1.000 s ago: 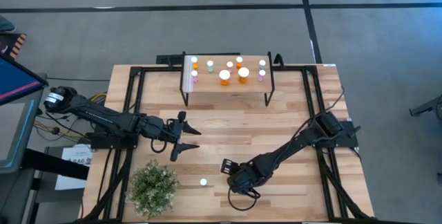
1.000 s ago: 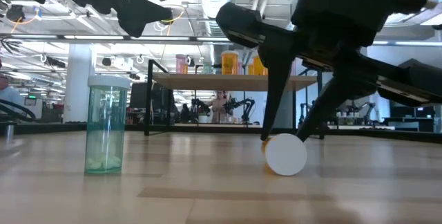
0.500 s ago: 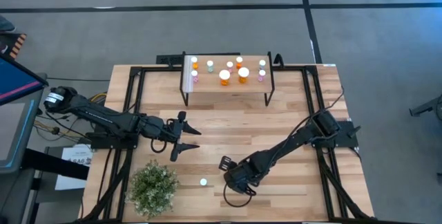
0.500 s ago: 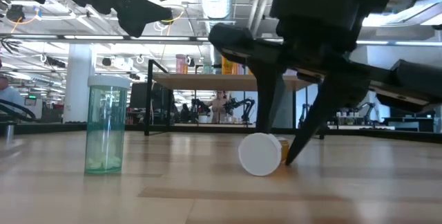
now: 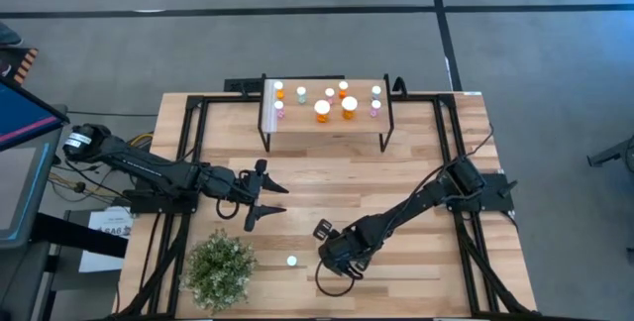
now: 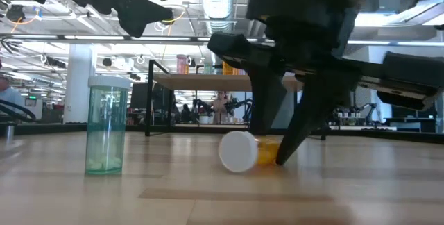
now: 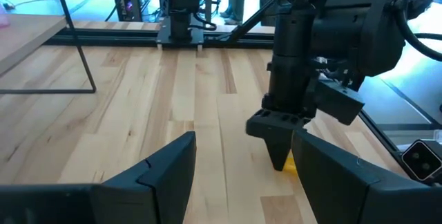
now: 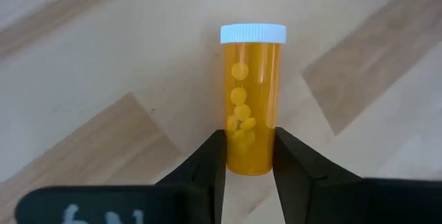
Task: Pick and place medicine bottles onto shelf by color
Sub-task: Put the light orange pill bottle on the shelf
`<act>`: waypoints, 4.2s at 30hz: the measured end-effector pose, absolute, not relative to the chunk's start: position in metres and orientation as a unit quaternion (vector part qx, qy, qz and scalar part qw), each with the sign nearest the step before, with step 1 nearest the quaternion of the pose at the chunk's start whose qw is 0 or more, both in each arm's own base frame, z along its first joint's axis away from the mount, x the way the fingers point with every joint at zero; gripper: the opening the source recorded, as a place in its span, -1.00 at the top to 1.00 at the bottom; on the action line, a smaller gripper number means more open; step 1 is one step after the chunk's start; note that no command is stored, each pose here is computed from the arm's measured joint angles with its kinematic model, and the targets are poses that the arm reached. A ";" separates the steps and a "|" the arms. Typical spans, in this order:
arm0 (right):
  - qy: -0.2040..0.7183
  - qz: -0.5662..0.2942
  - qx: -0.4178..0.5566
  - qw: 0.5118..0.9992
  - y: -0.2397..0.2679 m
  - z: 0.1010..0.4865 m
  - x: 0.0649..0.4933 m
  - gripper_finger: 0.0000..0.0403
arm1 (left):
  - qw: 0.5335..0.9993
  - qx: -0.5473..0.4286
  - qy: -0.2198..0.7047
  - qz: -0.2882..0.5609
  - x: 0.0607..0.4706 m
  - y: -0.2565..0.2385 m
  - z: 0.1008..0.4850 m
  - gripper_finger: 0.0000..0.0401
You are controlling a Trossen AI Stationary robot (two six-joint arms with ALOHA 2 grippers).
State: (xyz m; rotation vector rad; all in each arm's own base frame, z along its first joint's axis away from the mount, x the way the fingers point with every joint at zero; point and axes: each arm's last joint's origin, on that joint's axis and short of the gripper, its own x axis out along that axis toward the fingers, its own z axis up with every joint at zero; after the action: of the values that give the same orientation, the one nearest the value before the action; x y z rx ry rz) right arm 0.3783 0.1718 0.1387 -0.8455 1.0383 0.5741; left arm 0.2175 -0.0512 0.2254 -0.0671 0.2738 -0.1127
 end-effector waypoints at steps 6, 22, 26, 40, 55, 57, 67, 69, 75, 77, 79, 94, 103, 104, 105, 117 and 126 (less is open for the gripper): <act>0.494 0.230 -0.342 0.766 0.164 0.151 0.382 0.45 | 0.989 -0.029 0.135 -0.057 0.218 -0.051 0.225 -0.13; 0.388 0.106 -0.191 0.895 0.103 0.218 0.356 0.46 | 0.992 -0.011 0.098 -0.076 0.219 -0.052 0.232 -0.13; 0.323 0.078 -0.154 0.931 0.087 0.224 0.347 0.46 | 0.995 0.007 0.067 -0.077 0.222 -0.053 0.237 -0.13; 0.216 0.044 -0.116 0.969 0.071 0.236 0.350 0.43 | 0.997 0.040 0.048 -0.048 0.233 -0.054 0.230 -0.27; 0.163 0.029 -0.097 0.981 0.065 0.246 0.355 0.42 | 0.996 0.072 0.008 -0.049 0.234 -0.058 0.237 -0.38; 0.162 0.026 -0.096 0.982 0.063 0.246 0.355 0.42 | 0.996 0.076 0.007 -0.050 0.236 -0.059 0.235 -0.38; 0.161 0.021 -0.088 0.983 0.060 0.247 0.356 0.42 | 0.995 0.094 -0.025 -0.031 0.248 -0.060 0.229 -0.38; 0.161 0.021 -0.087 0.983 0.060 0.247 0.356 0.42 | 0.995 0.094 -0.024 -0.031 0.248 -0.060 0.230 -0.37; 0.162 0.021 -0.087 0.983 0.060 0.246 0.356 0.42 | 0.996 0.087 -0.022 -0.023 0.248 -0.059 0.230 -0.23; 0.162 0.022 -0.087 0.983 0.060 0.246 0.356 0.42 | 0.996 0.086 -0.016 -0.018 0.248 -0.059 0.229 -0.15; 0.162 0.022 -0.087 0.983 0.060 0.246 0.356 0.42 | 0.996 0.085 -0.012 -0.012 0.248 -0.059 0.229 -0.07; 0.163 0.022 -0.088 0.983 0.060 0.246 0.356 0.42 | 0.996 0.090 -0.013 -0.018 0.248 -0.059 0.229 0.34; 0.162 0.022 -0.084 0.983 0.061 0.246 0.356 0.41 | 0.996 0.090 -0.014 -0.025 0.248 -0.059 0.229 0.46; 0.162 0.021 -0.077 0.984 0.061 0.246 0.356 0.40 | 0.996 0.088 -0.015 -0.025 0.248 -0.059 0.229 0.46; 0.162 0.020 -0.071 0.984 0.061 0.246 0.356 0.39 | 0.996 0.087 -0.015 -0.025 0.248 -0.059 0.229 0.46; 0.180 -0.006 -0.074 0.981 0.058 0.247 0.353 -0.22 | 0.994 0.097 0.047 -0.009 0.263 -0.062 0.247 0.47; 0.262 -0.056 -0.065 0.961 0.050 0.266 0.317 -0.31 | 0.987 0.110 0.109 0.035 0.274 -0.051 0.277 0.47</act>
State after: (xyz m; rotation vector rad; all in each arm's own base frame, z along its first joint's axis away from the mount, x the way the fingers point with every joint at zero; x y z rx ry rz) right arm 0.3170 0.0498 0.2659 -0.1310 0.5317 -0.1138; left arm 0.2737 -0.0512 0.2766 0.2209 0.2184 0.0698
